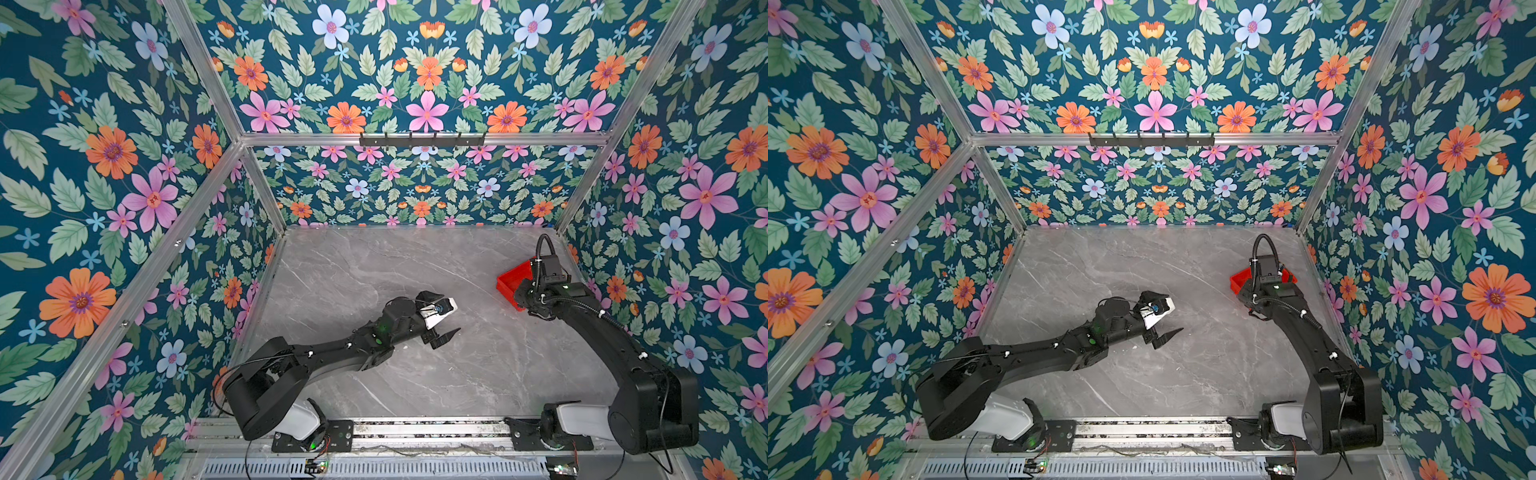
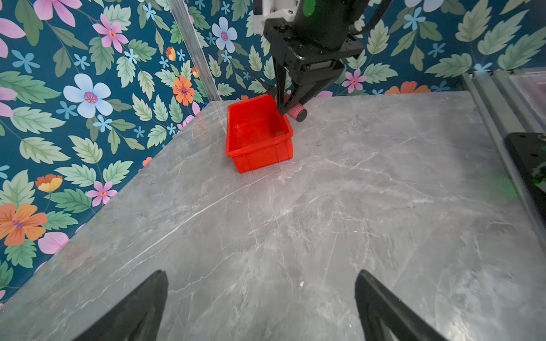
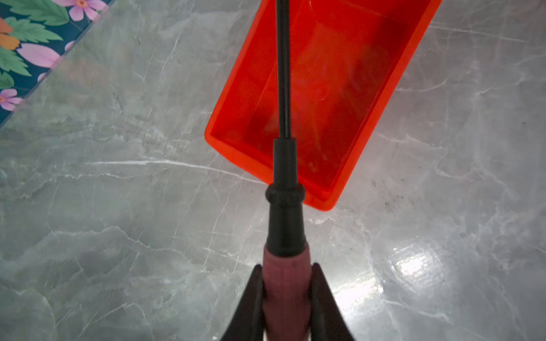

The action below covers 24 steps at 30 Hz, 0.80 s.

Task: Put the screwdriver in the bin
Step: Place the screwdriver into the bin.

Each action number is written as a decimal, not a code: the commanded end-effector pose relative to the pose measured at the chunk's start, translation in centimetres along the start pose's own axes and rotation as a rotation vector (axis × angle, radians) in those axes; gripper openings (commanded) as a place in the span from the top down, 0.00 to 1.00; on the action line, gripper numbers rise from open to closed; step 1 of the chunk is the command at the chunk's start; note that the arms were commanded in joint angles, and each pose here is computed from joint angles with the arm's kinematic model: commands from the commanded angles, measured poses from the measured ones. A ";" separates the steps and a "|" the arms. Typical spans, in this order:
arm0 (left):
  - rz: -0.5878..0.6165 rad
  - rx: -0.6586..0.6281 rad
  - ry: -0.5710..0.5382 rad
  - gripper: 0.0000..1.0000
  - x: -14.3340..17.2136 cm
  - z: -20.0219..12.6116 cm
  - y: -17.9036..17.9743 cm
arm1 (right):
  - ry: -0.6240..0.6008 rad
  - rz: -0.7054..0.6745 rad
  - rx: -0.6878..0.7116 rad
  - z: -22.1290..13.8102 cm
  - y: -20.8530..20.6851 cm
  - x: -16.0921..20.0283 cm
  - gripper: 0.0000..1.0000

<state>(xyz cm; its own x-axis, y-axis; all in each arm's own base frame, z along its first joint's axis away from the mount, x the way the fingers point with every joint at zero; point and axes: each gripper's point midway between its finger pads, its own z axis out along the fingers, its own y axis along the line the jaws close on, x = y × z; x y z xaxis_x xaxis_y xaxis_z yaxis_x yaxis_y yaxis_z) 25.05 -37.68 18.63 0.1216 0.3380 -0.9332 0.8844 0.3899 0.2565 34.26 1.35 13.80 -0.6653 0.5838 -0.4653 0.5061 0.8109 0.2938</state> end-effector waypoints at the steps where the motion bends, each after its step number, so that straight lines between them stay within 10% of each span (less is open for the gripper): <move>1: -0.032 -0.039 0.019 0.00 -0.4 1.0 0.9 | -0.015 0.050 -0.006 0.6 0.1 -1.4 1.00; 24: -0.039 -0.026 0.059 0.00 -1.1 3.3 -0.3 | 0.117 0.283 0.122 10.9 -2.7 -4.1 1.00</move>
<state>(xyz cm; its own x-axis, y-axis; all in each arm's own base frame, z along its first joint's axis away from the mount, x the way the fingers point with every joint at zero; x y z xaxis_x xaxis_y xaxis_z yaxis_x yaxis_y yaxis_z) 26.04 -40.99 18.29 0.0606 0.3800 -0.9230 0.8793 0.4172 0.2295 40.78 -3.20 6.09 -0.5858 0.7656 -0.2659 0.7093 0.6430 0.2888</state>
